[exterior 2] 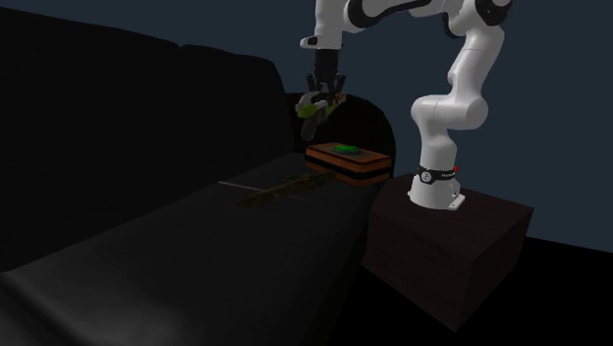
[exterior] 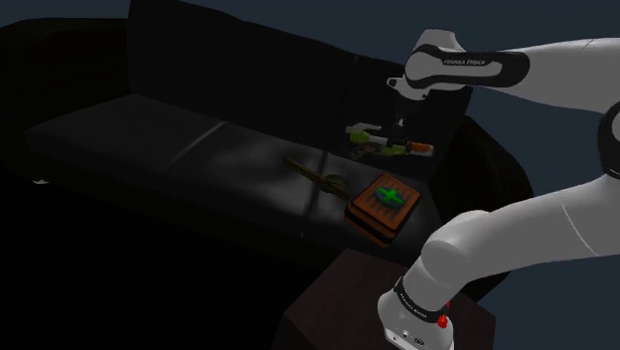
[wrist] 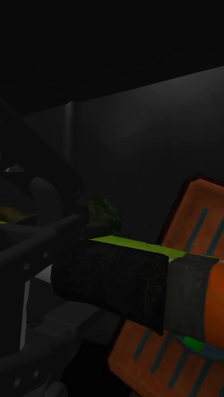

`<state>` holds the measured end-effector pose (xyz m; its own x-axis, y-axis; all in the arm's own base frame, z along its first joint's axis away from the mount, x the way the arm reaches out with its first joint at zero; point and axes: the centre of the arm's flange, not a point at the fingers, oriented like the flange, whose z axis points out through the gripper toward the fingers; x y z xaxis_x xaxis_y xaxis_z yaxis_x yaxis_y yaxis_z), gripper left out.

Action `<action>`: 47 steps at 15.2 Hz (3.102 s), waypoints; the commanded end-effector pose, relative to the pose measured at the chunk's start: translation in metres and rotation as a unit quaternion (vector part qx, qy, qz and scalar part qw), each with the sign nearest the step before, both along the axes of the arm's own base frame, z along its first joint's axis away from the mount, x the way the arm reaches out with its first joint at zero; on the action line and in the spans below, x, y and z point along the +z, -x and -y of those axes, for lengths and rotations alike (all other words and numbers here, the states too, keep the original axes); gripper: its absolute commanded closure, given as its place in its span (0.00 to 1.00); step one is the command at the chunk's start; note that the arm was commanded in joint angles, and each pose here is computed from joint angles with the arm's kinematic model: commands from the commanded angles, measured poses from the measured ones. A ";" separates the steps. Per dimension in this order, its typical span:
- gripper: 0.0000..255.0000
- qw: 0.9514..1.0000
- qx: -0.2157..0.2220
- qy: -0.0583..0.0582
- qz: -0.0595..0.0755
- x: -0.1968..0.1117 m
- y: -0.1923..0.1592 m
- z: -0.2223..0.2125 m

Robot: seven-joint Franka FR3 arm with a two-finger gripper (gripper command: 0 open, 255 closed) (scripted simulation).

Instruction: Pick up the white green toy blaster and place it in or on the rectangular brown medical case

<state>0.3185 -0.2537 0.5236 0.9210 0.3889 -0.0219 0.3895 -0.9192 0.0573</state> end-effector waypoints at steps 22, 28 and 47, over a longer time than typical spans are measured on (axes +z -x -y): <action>1.00 1.000 0.000 0.000 0.000 -0.072 0.102 -0.020; 1.00 1.000 0.000 0.000 0.000 -0.094 0.102 -0.020; 0.00 1.000 0.000 0.000 0.000 -0.044 0.102 -0.023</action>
